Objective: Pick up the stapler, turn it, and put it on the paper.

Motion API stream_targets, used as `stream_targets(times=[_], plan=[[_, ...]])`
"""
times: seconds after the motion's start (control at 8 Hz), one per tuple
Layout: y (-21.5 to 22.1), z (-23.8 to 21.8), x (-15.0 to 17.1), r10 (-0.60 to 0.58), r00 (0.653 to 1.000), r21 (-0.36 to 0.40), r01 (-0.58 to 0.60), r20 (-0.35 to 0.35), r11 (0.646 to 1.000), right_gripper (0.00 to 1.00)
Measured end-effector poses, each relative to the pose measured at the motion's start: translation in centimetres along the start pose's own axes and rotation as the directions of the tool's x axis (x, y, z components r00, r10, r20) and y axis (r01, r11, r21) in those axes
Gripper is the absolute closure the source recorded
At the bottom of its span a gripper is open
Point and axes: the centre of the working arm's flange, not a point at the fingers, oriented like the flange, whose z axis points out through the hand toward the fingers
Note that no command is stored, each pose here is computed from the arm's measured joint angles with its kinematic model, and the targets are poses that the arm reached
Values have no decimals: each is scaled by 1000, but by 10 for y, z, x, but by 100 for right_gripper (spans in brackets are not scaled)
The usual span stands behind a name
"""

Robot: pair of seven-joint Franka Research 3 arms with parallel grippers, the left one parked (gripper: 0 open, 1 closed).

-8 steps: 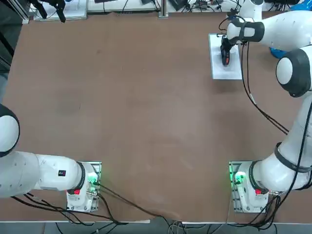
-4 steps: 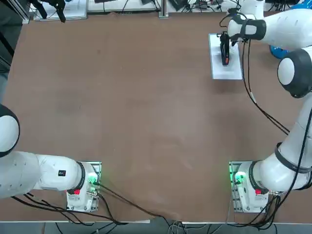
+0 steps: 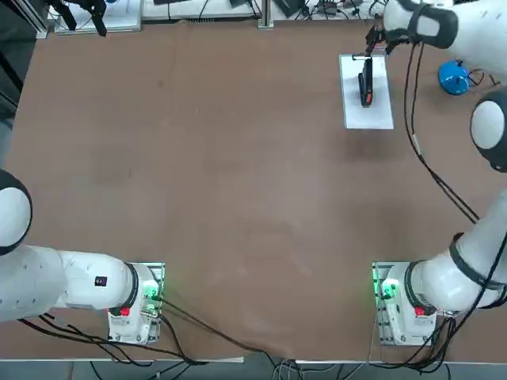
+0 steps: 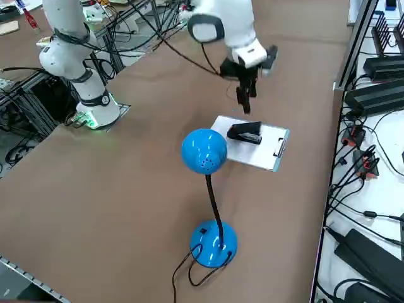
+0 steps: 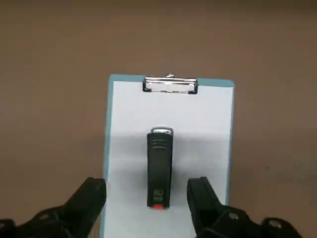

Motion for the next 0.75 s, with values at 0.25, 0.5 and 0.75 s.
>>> stream_targets(times=[0.25, 0.5, 0.75], plan=[[1, -69, -3, 2, 999, 7, -2, 33, 1000, 0], [11, -139, -10, 12, 995, 9, -13, 103, 1000, 0], [21, -191, -26, 22, 992, 11, -24, 126, 1000, 0]])
